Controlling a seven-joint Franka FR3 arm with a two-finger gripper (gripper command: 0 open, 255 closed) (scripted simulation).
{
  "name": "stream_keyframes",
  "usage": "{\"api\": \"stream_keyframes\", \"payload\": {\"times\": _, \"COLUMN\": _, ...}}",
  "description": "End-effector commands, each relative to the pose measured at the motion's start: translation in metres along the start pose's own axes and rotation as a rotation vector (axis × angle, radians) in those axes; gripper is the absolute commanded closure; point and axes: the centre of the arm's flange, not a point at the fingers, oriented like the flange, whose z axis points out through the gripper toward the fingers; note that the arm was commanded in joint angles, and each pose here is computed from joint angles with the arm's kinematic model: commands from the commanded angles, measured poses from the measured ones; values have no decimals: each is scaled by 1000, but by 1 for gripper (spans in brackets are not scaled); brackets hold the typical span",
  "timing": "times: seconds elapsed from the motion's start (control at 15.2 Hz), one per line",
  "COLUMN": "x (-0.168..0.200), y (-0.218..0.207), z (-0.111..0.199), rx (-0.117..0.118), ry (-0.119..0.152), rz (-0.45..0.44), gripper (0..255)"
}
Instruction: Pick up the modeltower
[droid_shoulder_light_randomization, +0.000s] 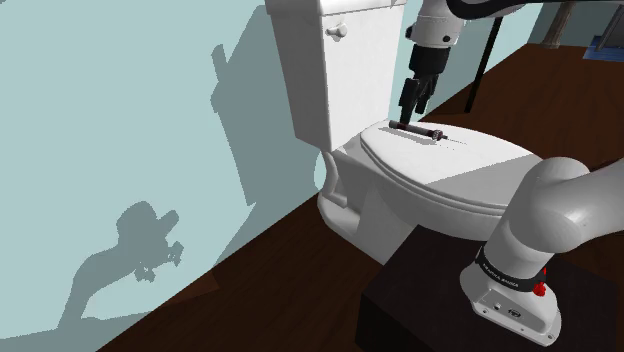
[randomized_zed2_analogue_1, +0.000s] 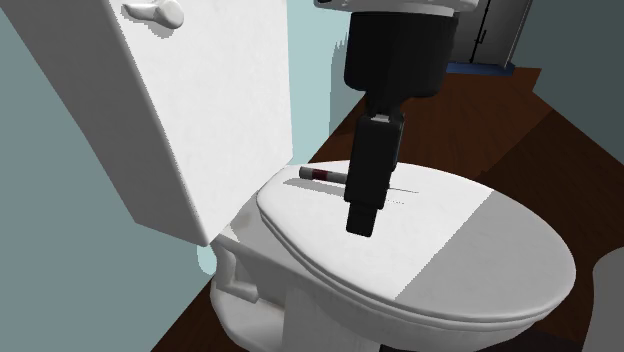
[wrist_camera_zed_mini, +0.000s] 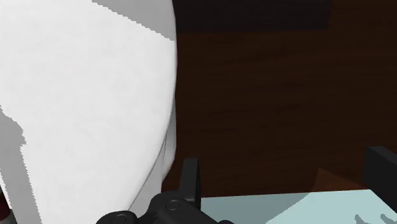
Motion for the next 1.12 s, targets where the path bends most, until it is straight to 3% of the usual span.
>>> {"api": "stream_keyframes", "payload": {"times": 0.0, "x": 0, "y": 0, "z": 0, "rx": 0, "ry": 0, "rz": 0, "gripper": 0}}
{"api": "stream_keyframes", "payload": {"times": 1.06, "x": 48, "y": 193, "z": 70, "rx": -17, "ry": -62, "rz": 24, "gripper": 0}}
